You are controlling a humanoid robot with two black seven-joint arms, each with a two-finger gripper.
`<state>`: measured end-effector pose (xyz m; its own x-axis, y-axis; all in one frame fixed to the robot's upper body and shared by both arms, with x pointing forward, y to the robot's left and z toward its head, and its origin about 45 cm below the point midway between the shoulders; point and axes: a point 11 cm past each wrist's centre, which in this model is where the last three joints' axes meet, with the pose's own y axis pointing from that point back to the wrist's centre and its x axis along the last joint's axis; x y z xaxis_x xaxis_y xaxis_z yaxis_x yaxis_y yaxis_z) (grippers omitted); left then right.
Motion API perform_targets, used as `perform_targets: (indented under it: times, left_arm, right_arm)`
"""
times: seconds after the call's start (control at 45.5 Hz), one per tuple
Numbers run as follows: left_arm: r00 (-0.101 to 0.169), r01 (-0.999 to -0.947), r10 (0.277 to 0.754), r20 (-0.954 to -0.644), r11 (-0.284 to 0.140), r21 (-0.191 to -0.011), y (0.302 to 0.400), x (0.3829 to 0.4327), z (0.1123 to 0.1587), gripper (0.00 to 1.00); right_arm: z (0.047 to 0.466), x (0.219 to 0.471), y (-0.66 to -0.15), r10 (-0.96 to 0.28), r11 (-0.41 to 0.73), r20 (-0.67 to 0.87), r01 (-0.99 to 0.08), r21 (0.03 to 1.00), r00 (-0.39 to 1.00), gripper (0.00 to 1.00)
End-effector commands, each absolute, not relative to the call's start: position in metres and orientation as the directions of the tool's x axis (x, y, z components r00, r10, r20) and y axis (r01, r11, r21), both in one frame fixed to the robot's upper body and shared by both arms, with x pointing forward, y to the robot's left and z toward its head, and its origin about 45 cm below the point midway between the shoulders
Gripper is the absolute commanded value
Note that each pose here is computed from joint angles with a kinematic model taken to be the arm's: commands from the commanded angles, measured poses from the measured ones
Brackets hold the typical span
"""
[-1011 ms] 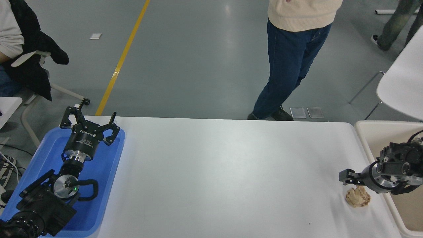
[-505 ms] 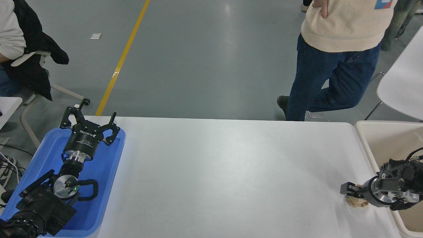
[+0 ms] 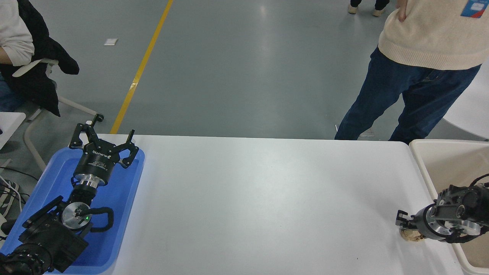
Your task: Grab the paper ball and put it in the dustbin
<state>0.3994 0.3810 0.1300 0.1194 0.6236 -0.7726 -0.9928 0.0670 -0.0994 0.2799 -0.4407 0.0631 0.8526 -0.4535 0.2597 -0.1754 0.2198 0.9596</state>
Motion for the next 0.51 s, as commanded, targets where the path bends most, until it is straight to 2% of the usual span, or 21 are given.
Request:
perform_targets:
  times: [0.0,0.22,0.484]
  left_arm:
    - [0.119,-0.9928,0.624,-0.773,0.067,-0.099,0.381,0.3994,0.13,1.0]
    - [0.121,-0.9926,0.624,-0.772,0.069,-0.1,0.3807,0.3999,0.1305,1.0]
    - [0.121,-0.9926,0.624,-0.772,0.069,-0.1,0.3807,0.3999,0.1305,1.0]
  right_arm:
    - [0.077,0.277,-0.444,-0.497,0.201,0.244,-0.164,0.966,0.833,0.0]
    - [0.115,0.288,-0.43,-0.473,0.155,0.212,-0.156,0.976,0.855,0.0]
    - [0.182,0.287,-0.386,-0.36,0.067,0.066,-0.045,0.997,0.93,0.0]
